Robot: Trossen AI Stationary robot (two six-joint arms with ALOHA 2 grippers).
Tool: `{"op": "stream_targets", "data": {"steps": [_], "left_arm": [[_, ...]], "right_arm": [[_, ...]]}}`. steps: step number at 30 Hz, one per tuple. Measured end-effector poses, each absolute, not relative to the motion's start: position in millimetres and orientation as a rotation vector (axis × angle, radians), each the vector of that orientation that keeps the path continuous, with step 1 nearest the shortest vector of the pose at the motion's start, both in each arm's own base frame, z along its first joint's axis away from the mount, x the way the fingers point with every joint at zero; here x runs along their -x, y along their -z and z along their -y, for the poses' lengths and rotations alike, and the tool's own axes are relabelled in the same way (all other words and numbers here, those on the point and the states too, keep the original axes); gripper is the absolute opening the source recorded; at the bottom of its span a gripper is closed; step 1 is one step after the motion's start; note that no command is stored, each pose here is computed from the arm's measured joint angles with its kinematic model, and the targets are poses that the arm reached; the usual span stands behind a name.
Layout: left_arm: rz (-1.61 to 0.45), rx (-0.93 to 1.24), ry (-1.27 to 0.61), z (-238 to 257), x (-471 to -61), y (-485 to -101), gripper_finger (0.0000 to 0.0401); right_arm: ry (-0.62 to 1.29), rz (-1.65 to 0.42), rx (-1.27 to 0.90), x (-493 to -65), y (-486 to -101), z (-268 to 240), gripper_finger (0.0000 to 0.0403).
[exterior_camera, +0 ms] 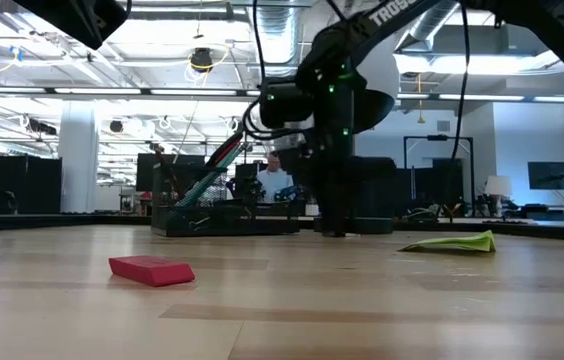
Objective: Pick and place office supplies into organizer
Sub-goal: Put the black binder clip into the black desk organizer
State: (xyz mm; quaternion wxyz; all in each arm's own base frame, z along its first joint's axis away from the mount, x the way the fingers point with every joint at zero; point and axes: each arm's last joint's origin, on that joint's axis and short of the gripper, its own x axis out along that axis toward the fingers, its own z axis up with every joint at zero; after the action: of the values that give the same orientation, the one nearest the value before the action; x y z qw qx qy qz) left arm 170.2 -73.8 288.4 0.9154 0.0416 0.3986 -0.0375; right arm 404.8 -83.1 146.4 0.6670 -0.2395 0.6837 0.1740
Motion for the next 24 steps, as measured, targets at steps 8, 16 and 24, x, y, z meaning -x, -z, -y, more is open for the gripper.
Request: {"op": "stream_targets", "data": {"steps": [8, 16, 24], "left_arm": [[-0.820, -0.086, 0.077, 73.8, -170.2, -288.4, 0.0038], [-0.823, -0.081, 0.087, 74.0, -170.2, -288.4, 0.0038], [-0.826, -0.075, 0.101, 74.6, -170.1, -288.3, 0.0038]], "right_arm": [[-0.397, -1.581, 0.720, -409.1, -146.9, 28.6, 0.0075], [-0.412, -1.586, 0.863, -408.6, -146.5, -12.1, 0.0075], [-0.376, -1.612, 0.947, -402.3, -147.5, -46.2, 0.0076]]}}
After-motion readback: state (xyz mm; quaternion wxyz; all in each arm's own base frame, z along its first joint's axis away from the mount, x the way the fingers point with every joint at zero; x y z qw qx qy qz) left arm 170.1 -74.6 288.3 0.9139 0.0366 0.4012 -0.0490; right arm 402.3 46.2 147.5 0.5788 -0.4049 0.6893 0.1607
